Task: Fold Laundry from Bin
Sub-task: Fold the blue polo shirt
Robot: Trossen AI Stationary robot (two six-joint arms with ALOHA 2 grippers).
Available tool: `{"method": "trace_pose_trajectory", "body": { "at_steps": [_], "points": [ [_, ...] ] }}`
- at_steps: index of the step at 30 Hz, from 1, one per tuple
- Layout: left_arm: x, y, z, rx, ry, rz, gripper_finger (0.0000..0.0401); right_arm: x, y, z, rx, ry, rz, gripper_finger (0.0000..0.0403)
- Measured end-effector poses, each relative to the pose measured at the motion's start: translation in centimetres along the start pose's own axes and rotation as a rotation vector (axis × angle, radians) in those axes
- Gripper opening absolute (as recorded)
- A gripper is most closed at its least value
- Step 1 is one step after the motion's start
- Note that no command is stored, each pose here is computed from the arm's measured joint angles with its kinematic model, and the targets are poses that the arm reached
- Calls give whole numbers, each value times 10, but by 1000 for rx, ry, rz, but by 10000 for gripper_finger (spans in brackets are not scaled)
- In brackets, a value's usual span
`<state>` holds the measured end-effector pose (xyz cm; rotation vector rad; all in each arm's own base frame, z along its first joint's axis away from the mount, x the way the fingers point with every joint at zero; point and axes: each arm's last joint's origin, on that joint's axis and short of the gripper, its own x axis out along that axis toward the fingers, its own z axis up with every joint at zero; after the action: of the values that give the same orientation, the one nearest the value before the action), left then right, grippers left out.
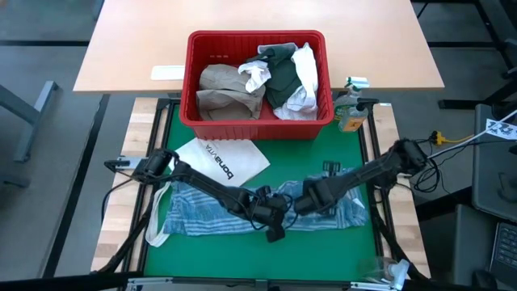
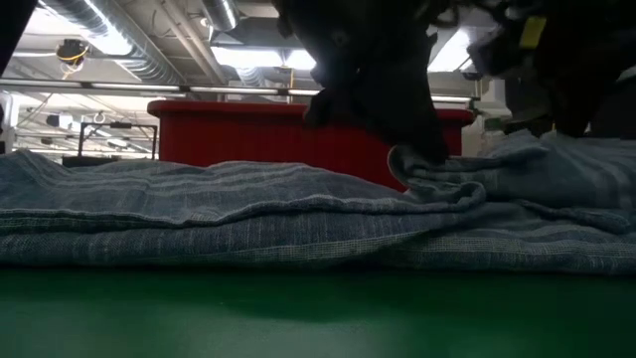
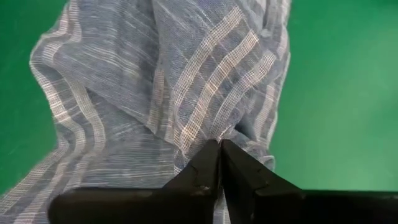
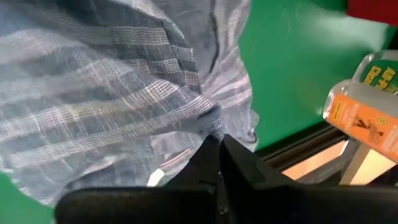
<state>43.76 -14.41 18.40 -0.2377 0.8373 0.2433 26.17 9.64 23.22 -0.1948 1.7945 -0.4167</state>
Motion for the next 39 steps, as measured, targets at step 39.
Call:
{"method": "trace_pose_trajectory", "body": {
  "at_steps": [39],
  "points": [
    [4, 0, 10, 164, -120, 33, 118, -2, 14, -5, -135, -39, 53, 140]
  ]
}}
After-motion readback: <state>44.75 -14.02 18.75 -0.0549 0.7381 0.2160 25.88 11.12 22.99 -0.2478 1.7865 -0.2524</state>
